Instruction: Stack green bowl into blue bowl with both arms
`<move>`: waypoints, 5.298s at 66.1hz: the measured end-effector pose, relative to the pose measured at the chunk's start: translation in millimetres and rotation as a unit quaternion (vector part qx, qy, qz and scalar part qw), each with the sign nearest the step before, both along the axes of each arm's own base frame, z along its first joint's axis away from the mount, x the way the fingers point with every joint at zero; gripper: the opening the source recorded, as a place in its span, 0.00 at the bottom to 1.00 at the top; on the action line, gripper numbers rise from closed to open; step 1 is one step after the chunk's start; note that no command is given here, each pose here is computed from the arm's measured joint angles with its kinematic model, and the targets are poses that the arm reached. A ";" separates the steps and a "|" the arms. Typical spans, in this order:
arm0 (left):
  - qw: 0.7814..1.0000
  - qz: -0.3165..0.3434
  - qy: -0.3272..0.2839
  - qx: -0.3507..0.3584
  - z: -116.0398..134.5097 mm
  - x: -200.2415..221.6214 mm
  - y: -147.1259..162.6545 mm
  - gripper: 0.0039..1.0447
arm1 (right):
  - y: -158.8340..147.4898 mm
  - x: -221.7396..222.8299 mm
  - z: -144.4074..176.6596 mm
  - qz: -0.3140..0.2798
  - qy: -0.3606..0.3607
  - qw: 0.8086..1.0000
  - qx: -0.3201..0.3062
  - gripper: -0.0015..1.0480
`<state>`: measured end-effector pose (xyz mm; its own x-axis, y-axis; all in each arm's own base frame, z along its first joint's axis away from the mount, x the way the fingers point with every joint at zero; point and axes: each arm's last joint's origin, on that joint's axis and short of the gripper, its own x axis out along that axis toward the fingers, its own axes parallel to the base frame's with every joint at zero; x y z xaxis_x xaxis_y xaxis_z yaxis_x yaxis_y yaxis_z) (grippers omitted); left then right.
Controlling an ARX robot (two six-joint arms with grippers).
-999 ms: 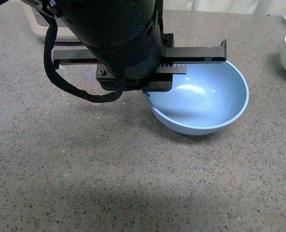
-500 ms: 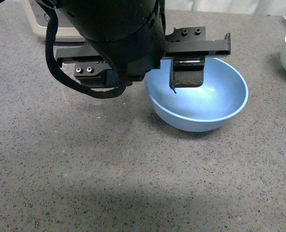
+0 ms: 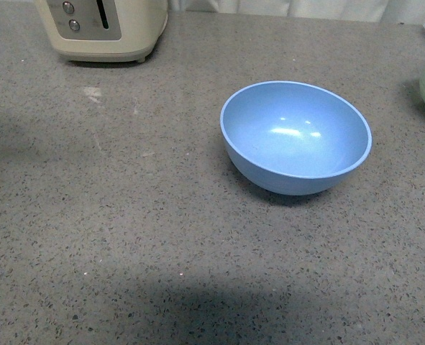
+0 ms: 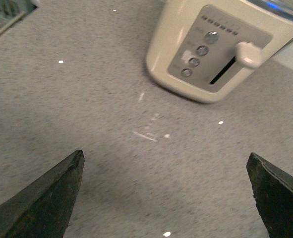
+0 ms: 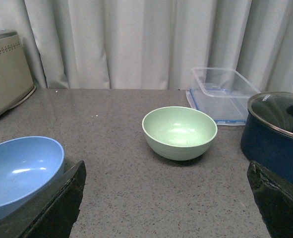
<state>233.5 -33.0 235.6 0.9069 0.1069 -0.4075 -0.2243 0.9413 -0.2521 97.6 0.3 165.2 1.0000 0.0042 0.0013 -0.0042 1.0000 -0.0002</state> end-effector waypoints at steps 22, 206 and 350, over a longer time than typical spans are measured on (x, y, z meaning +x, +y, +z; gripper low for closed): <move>1.000 -0.003 0.005 0.013 -32.9 -85.0 19.0 0.94 | 0.0 0.0 -0.1 0.000 0.000 1.000 0.000 0.91; 0.964 -0.085 -0.206 0.145 -65.9 -136.7 32.8 0.26 | -26.5 242.4 -13.6 0.209 0.298 0.895 -0.256 0.87; 0.964 -0.085 -0.206 0.146 -65.9 -136.7 32.8 0.94 | 147.6 157.2 22.2 0.485 0.237 0.740 -0.401 0.38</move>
<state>96.8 -0.2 169.7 0.9999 -0.0023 0.0154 0.0024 1.0000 -0.0055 254.8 147.9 187.3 0.4127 0.5294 -0.7413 -0.9101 0.2052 -0.3601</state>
